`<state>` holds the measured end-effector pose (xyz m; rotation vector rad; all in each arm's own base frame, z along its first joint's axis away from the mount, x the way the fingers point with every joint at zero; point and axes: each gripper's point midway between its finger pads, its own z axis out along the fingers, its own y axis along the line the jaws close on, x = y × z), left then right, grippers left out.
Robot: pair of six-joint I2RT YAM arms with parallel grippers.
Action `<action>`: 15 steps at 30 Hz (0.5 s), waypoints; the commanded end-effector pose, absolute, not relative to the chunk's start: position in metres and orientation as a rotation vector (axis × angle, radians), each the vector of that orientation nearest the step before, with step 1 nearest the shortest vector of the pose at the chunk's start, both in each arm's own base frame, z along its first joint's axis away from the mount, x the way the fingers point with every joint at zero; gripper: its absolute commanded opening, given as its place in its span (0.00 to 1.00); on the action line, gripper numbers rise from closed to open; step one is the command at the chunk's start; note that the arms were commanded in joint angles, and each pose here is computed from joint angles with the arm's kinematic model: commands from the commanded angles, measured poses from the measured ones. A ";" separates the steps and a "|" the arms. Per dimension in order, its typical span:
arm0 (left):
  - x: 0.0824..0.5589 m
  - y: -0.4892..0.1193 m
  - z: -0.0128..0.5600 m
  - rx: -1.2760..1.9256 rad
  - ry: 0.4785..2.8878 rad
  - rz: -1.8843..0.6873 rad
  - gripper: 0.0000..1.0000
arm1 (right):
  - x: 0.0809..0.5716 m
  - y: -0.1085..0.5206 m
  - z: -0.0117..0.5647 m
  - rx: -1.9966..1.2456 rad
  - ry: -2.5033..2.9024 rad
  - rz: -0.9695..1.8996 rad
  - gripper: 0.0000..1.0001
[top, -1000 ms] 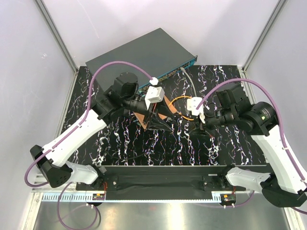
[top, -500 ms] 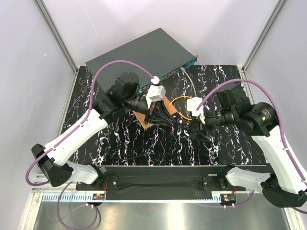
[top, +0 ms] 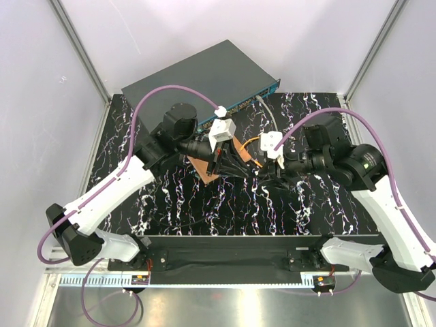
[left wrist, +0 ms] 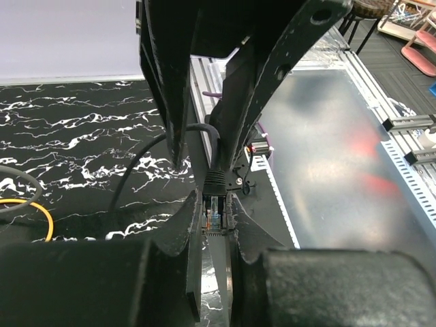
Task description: Insert the plug into the switch port
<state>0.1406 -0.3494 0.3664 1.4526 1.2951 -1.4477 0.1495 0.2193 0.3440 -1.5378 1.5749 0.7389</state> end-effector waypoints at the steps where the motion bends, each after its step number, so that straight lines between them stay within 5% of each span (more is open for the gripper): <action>1: 0.138 -0.350 0.382 1.440 1.215 -1.428 0.00 | 0.151 0.229 0.352 -1.523 1.526 0.757 0.38; 6: 0.139 -0.351 0.381 1.416 1.230 -1.441 0.00 | 0.157 0.231 0.352 -1.488 1.545 0.746 0.19; 8: 0.141 -0.351 0.380 1.408 1.238 -1.429 0.00 | 0.156 0.231 0.352 -1.482 1.553 0.747 0.00; 11: 0.151 -0.350 0.380 1.348 1.289 -1.419 0.03 | 0.158 0.229 0.353 -1.449 1.568 0.740 0.00; 15: 0.185 -0.331 0.399 1.112 1.387 -1.455 0.70 | 0.180 0.221 0.343 -1.316 1.683 0.637 0.00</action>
